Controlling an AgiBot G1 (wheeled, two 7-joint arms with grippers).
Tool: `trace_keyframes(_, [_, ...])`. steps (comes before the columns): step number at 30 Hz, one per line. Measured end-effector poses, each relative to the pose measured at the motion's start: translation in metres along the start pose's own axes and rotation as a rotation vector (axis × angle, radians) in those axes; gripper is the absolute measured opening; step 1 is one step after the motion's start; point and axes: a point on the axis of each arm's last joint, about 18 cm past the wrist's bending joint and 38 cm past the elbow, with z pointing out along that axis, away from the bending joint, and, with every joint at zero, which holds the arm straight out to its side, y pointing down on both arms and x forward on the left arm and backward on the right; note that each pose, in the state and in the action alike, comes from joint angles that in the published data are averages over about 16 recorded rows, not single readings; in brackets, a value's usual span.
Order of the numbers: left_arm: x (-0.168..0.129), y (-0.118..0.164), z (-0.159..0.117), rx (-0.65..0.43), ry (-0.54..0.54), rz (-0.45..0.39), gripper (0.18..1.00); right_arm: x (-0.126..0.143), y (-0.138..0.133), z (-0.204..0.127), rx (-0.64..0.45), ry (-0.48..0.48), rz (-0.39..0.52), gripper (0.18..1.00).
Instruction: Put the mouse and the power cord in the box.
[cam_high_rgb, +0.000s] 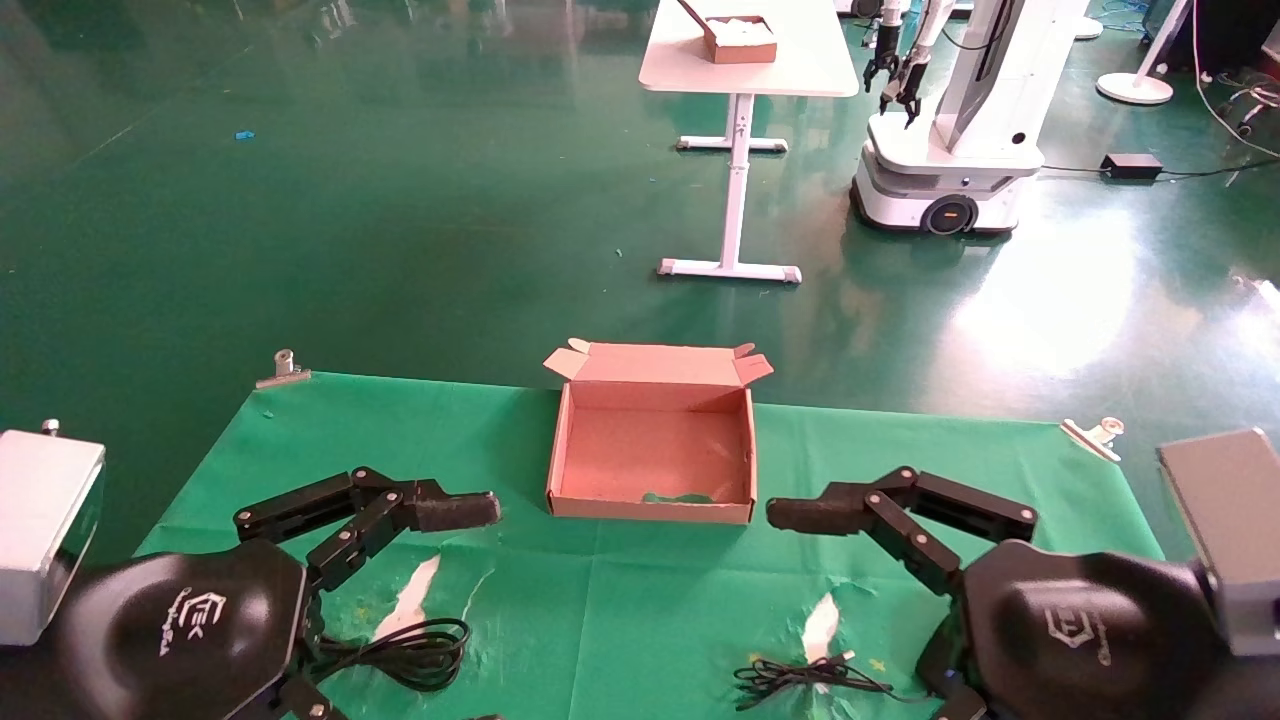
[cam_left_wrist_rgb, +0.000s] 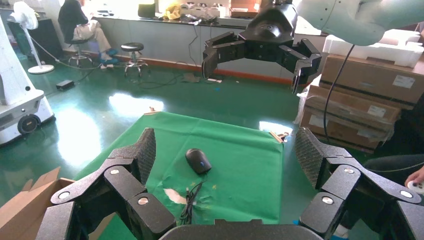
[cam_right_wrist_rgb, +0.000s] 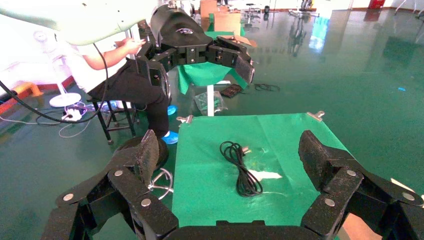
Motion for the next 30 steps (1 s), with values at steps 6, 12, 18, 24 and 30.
trace_keyframes(6, [0.000,0.000,0.000,0.000,0.000,0.000,1.001,0.000,0.000,0.000,0.000,0.000,0.000,1.001])
trace_keyframes(12, [0.000,0.000,0.000,0.000,0.000,0.000,1.001,0.000,0.000,0.000,0.000,0.000,0.000,1.001])
trace_keyframes(18, [0.000,0.000,0.000,0.000,0.000,0.000,1.001,0.000,0.000,0.000,0.000,0.000,0.000,1.001])
trace_keyframes(24, [0.000,0.002,-0.001,-0.009,-0.003,-0.004,1.001,0.000,0.004,0.000,-0.012,0.002,0.008,1.001])
trace_keyframes(30, [0.000,0.023,0.002,-0.138,-0.002,-0.035,1.001,0.001,0.021,-0.002,-0.091,0.018,0.032,1.001])
